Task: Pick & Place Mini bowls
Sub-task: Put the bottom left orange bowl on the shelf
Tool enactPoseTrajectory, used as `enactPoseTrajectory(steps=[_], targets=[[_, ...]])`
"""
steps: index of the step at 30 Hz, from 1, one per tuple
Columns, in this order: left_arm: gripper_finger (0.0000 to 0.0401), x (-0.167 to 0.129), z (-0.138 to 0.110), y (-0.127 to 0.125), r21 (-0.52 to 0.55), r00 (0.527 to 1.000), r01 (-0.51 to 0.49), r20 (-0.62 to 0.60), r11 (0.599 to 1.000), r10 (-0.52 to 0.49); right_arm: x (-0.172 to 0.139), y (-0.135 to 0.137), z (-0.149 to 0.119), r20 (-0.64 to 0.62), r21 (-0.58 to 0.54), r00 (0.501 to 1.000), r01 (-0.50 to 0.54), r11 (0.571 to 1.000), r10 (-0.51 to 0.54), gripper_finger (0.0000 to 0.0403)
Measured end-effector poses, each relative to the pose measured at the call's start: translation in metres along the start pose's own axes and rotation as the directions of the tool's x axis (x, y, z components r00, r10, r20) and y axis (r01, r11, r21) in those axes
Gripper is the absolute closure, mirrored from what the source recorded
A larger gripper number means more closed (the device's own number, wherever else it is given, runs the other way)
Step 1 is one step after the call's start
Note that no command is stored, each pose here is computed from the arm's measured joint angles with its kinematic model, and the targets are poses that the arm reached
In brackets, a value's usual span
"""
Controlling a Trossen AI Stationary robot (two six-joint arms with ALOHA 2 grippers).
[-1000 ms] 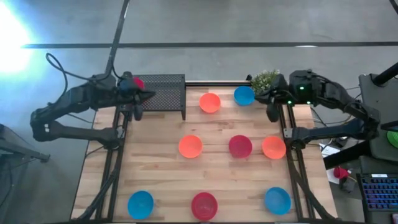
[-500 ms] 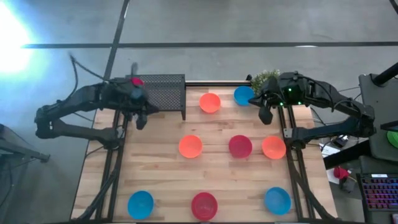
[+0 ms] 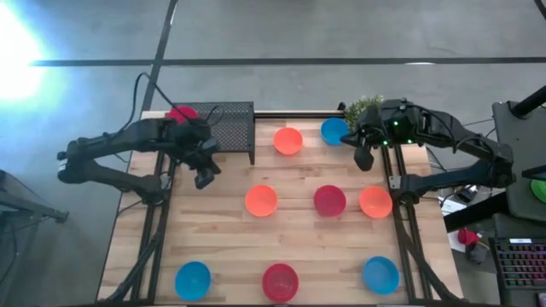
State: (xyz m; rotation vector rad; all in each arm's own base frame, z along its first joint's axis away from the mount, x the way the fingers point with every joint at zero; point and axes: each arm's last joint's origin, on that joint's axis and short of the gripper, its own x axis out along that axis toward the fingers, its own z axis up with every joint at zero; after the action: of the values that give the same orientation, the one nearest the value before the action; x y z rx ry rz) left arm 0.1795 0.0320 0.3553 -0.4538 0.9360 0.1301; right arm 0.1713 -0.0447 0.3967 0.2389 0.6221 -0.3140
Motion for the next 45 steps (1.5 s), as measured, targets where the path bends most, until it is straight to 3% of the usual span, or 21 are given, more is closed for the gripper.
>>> enactPoseTrajectory(steps=[5, 11, 19, 27, 36, 45], targets=[[0.0401, 0.001, 0.000, 0.000, -0.015, 1.000, -0.001, -0.002, 1.000, 0.001, 0.016, 0.003, 0.001, -0.069, -0.013, 0.994, -0.087, 0.996, 0.086, 0.0394], [0.0397, 0.027, 0.002, 0.003, -0.092, 0.997, -0.023, -0.079, 0.995, 0.015, 0.033, 0.005, 0.002, -0.123, -0.045, 0.989, -0.091, 0.995, 0.085, 0.0394], [0.0338, 0.068, 0.005, 0.009, -0.144, 0.977, -0.019, -0.211, 0.989, -0.012, 0.040, 0.005, 0.002, -0.142, -0.060, 0.986, -0.092, 0.994, 0.082, 0.0394], [0.0310, 0.112, 0.012, 0.015, -0.378, 0.945, -0.143, -0.327, 0.915, 0.013, 0.031, 0.005, 0.002, -0.117, -0.062, 0.989, -0.097, 0.993, 0.089, 0.0394], [0.0309, 0.157, 0.019, 0.020, -0.457, 0.927, -0.186, -0.376, 0.870, 0.001, 0.020, 0.005, 0.001, -0.084, -0.065, 0.992, -0.100, 0.993, 0.095, 0.0394], [0.0309, 0.176, 0.022, 0.018, -0.488, 0.931, -0.191, -0.365, 0.852, 0.000, 0.016, 0.005, 0.000, -0.077, -0.074, 0.992, -0.101, 0.992, 0.096, 0.0394]])
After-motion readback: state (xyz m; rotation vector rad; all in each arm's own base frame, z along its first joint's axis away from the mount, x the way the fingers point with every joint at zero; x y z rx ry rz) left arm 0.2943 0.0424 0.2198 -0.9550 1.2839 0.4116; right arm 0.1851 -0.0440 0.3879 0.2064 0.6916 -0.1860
